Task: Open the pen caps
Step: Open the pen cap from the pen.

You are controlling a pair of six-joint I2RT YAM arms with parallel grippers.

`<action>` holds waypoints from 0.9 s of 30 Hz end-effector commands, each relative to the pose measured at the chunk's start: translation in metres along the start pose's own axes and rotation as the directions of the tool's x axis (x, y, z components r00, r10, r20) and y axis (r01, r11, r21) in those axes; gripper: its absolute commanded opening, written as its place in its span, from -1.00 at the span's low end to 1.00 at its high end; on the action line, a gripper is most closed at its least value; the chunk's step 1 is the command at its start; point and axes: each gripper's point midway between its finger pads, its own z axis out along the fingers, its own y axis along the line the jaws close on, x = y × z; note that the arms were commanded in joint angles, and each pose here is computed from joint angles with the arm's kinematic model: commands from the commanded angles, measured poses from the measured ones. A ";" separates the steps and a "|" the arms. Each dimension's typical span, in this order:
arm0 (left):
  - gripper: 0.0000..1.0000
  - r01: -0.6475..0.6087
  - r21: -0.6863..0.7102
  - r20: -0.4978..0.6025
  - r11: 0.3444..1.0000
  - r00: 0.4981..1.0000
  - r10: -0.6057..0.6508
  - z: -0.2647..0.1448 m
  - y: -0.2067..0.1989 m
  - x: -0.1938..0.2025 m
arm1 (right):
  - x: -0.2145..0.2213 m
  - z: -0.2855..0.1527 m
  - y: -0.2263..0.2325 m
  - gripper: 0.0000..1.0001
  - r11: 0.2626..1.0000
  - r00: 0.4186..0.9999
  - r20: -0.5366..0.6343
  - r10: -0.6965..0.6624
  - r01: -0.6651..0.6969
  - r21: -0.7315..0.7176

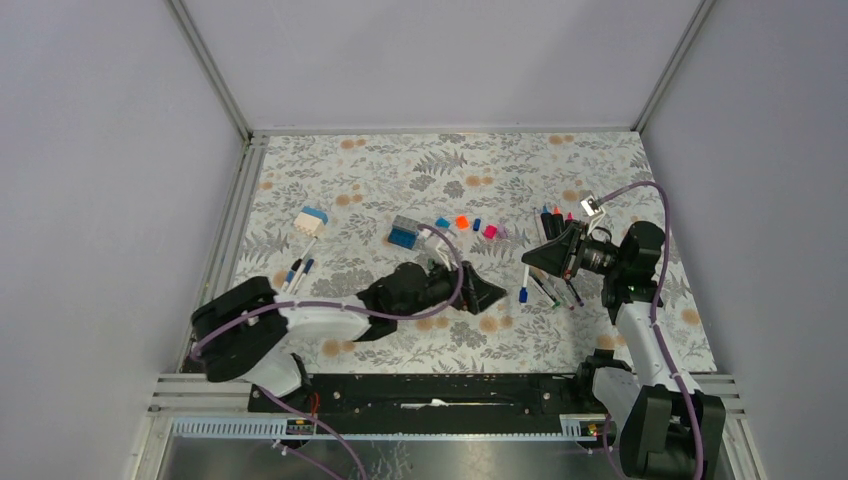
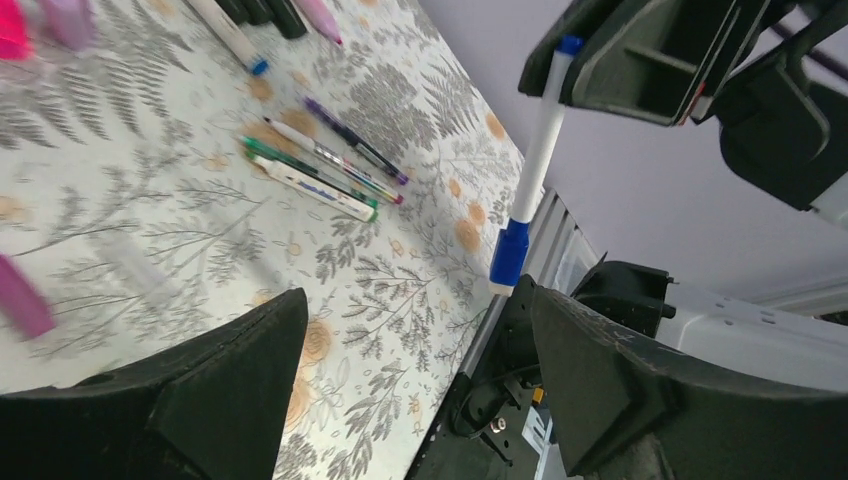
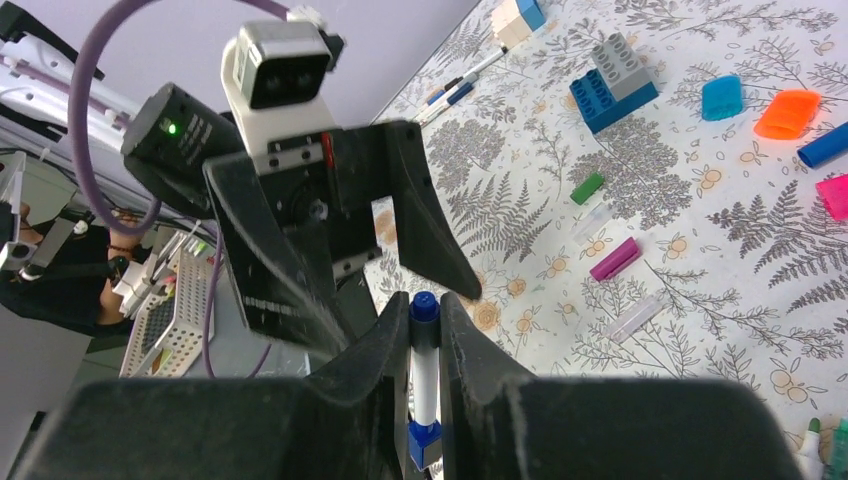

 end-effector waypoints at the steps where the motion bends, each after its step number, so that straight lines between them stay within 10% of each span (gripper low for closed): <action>1: 0.69 0.019 0.179 0.027 0.984 0.999 -0.024 0.029 -0.052 -0.007 | -0.005 0.000 -0.003 -1.00 1.000 1.000 0.023 -0.018 0.018 0.016; 27: -0.52 0.133 0.251 -0.115 0.959 0.988 -0.107 0.074 -0.068 0.028 | -0.004 0.000 -0.004 -1.00 1.000 1.000 0.026 -0.013 0.012 0.014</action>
